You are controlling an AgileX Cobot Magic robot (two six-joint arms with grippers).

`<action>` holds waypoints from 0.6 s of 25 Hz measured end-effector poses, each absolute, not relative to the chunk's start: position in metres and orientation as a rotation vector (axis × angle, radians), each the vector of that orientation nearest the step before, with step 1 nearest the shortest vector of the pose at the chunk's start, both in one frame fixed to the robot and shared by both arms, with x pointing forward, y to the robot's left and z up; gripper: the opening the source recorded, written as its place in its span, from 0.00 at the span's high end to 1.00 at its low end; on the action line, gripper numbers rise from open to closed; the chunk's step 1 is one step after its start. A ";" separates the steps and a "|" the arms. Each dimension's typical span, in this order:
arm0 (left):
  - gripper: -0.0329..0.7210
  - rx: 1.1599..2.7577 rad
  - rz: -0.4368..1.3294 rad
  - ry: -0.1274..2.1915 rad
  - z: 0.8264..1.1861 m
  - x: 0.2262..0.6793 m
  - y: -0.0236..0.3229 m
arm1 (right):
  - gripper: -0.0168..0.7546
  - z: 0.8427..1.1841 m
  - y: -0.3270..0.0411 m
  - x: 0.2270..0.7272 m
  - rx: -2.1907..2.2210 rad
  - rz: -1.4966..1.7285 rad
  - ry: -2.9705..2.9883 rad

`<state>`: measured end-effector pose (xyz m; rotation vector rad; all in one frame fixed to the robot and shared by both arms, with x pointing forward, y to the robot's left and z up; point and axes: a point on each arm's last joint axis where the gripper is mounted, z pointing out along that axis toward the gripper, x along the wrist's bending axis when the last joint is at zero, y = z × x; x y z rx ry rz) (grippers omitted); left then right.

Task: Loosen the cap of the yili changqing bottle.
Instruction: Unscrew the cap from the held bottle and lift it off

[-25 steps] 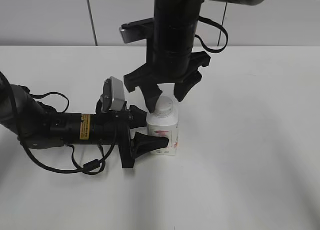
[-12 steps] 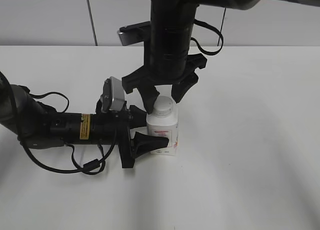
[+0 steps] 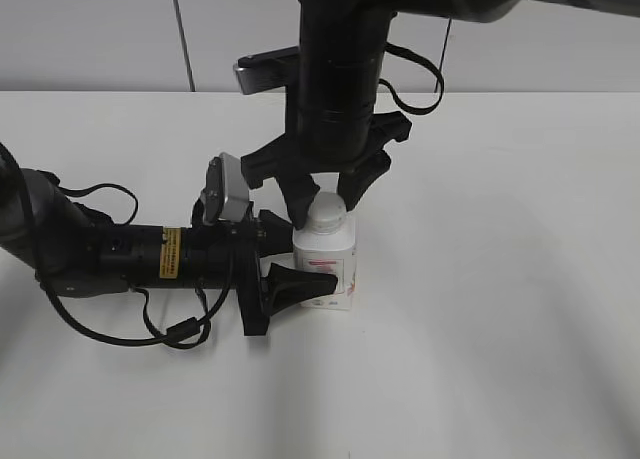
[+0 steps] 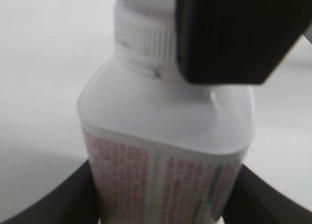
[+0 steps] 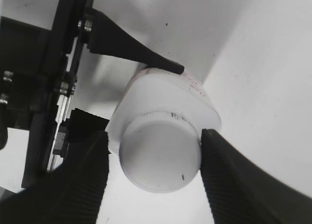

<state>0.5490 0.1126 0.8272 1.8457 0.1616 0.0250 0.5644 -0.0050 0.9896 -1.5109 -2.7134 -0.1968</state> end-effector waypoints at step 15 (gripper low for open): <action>0.40 1.846 0.025 0.162 0.827 0.549 0.113 | 0.47 0.989 -0.006 0.565 -1.262 -0.190 -2.859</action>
